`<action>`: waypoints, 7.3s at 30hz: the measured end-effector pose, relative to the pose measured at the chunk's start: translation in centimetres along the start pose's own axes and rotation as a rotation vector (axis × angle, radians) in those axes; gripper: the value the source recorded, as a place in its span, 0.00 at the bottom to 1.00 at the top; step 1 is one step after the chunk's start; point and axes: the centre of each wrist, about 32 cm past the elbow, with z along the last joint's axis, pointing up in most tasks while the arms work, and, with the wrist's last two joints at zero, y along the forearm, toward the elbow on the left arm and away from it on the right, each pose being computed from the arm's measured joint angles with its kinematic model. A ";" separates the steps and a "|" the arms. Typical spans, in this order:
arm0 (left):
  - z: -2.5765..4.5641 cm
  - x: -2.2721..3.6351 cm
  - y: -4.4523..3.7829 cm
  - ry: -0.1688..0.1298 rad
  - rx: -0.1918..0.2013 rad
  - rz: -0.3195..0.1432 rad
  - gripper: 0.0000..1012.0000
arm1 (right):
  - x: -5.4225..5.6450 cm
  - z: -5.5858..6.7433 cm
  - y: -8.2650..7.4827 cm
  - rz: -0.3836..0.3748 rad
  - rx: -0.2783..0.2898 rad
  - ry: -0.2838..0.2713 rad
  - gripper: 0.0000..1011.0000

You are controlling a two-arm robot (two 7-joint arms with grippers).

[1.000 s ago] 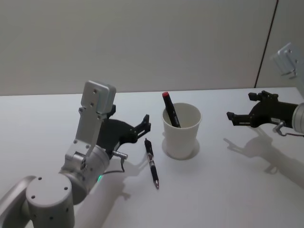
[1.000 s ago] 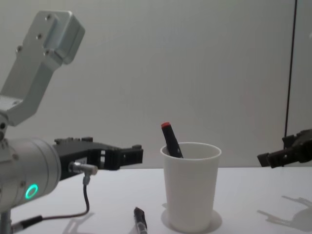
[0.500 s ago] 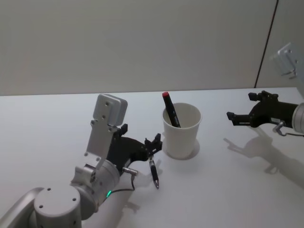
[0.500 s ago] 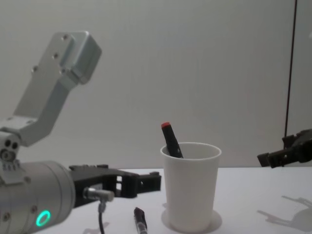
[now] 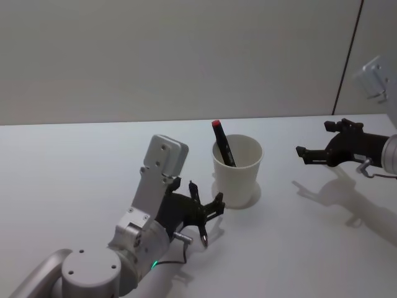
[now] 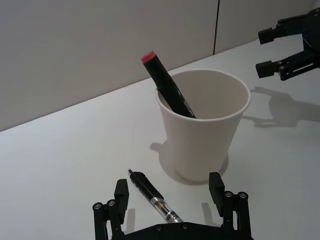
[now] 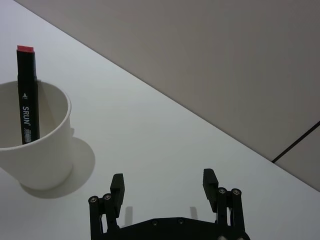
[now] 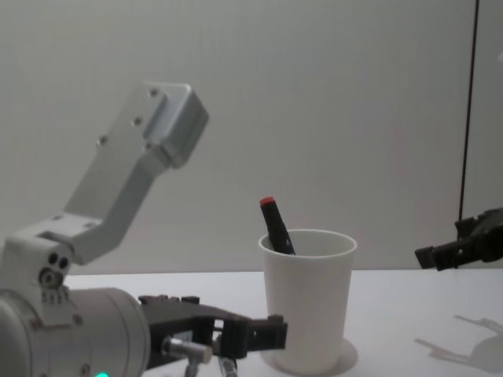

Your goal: Place the pen into the pen holder.

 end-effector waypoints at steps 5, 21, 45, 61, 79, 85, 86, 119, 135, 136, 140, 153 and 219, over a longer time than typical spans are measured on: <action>-0.27 -0.20 -0.19 -0.019 0.022 -0.007 0.99 | 0.0 0.0 0.0 0.000 0.000 0.000 0.99; -1.57 -0.46 -0.50 -0.055 0.076 -0.017 0.99 | 0.0 0.0 0.0 0.000 0.000 0.000 0.99; -2.36 0.16 -0.57 -0.109 0.104 -0.025 0.99 | 0.0 0.0 0.0 0.000 0.000 0.000 0.99; -2.80 0.21 -0.52 -0.100 0.101 -0.025 0.99 | 0.0 0.0 0.0 0.000 0.000 0.000 0.99; -2.91 0.29 -0.51 -0.093 0.103 -0.032 0.99 | 0.0 0.0 0.0 0.000 0.000 0.000 0.99; -3.00 0.28 -0.51 -0.082 0.106 -0.039 0.99 | 0.0 0.0 0.0 0.000 0.000 0.000 0.99; -3.02 0.27 -0.51 -0.079 0.107 -0.040 0.99 | 0.0 0.0 0.0 0.000 0.000 0.000 0.99; -3.28 0.08 -0.50 -0.054 0.110 -0.066 0.62 | 0.0 0.0 0.0 0.000 0.000 0.000 0.99; -3.30 0.12 -0.51 -0.054 0.111 -0.063 0.51 | 0.0 0.0 0.0 0.000 0.000 0.000 0.99; -3.30 0.13 -0.51 -0.054 0.111 -0.063 0.50 | 0.0 0.0 0.0 0.000 0.000 0.000 0.99; -3.30 0.13 -0.51 -0.054 0.111 -0.062 0.47 | 0.0 0.0 0.0 0.000 0.000 0.000 0.99; -3.31 0.16 -0.52 -0.055 0.111 -0.059 0.39 | 0.0 0.0 0.0 0.000 0.000 0.000 0.99; -3.30 0.18 -0.51 -0.055 0.111 -0.058 0.14 | 0.0 0.0 0.0 0.000 0.000 0.000 0.99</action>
